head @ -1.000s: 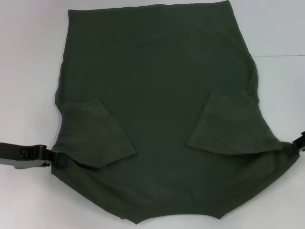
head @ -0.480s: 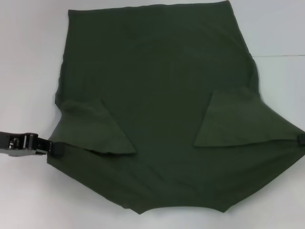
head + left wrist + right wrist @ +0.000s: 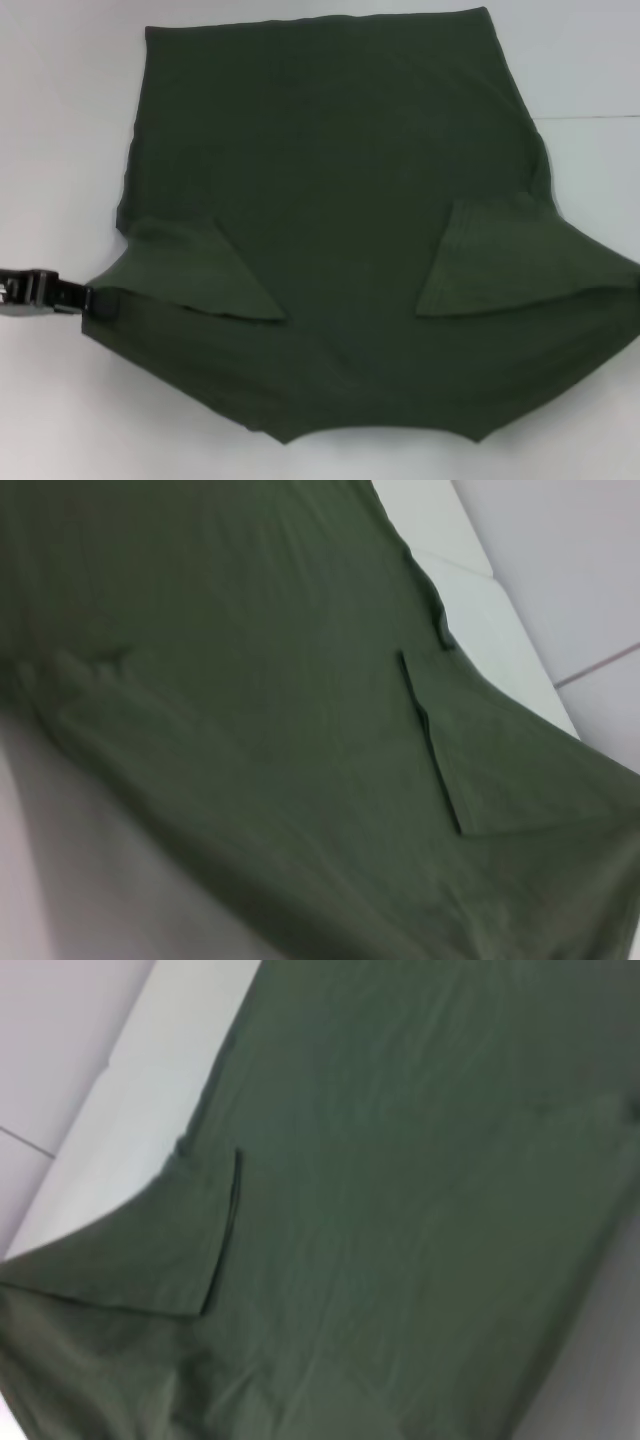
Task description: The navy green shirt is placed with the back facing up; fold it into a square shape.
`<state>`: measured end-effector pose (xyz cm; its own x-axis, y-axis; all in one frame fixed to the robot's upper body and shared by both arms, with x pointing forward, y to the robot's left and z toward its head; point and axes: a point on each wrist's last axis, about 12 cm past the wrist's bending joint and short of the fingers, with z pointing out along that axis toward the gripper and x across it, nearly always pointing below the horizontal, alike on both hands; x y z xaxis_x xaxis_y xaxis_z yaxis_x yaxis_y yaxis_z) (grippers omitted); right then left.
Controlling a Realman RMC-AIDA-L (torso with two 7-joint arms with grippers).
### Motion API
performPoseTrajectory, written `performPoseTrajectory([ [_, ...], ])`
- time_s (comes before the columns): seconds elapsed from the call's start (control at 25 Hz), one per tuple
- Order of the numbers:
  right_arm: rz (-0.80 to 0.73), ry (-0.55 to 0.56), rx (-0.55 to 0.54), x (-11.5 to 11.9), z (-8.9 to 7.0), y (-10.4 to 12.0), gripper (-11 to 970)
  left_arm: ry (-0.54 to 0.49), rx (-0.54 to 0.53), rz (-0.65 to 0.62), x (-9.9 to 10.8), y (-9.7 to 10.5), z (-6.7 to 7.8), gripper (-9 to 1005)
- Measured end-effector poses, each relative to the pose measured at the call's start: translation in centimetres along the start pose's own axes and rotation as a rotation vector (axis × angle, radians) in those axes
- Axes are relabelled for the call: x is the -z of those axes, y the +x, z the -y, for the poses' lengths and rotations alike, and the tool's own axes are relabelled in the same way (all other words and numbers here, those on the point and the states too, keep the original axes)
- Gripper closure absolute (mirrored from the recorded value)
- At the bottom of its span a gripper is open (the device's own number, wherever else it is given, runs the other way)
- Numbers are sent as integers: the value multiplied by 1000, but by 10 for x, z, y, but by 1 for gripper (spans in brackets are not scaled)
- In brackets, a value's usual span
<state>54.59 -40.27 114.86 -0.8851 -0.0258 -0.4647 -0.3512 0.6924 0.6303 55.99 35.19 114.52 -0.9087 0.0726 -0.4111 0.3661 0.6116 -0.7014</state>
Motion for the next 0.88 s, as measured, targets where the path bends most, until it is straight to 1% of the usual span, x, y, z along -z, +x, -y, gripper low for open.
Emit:
performPoseTrajectory([
  [0.12,49,6,11,1,1,-6,933,-5,5,50,2,-7,-1,956],
  [0.24,112,30,27,-1,1,-18,933,-16,18,116,2,-16,-2,956],
  [0.44,222,72,35,-6,4,-39,933,-40,27,262,1,-36,-5,956],
  [0.68,305,137,43,-26,6,-60,932,-64,0,442,-16,-64,-7,956],
  [0.88,392,190,63,-47,4,-75,932,-99,-28,566,-34,-81,-8,955],
])
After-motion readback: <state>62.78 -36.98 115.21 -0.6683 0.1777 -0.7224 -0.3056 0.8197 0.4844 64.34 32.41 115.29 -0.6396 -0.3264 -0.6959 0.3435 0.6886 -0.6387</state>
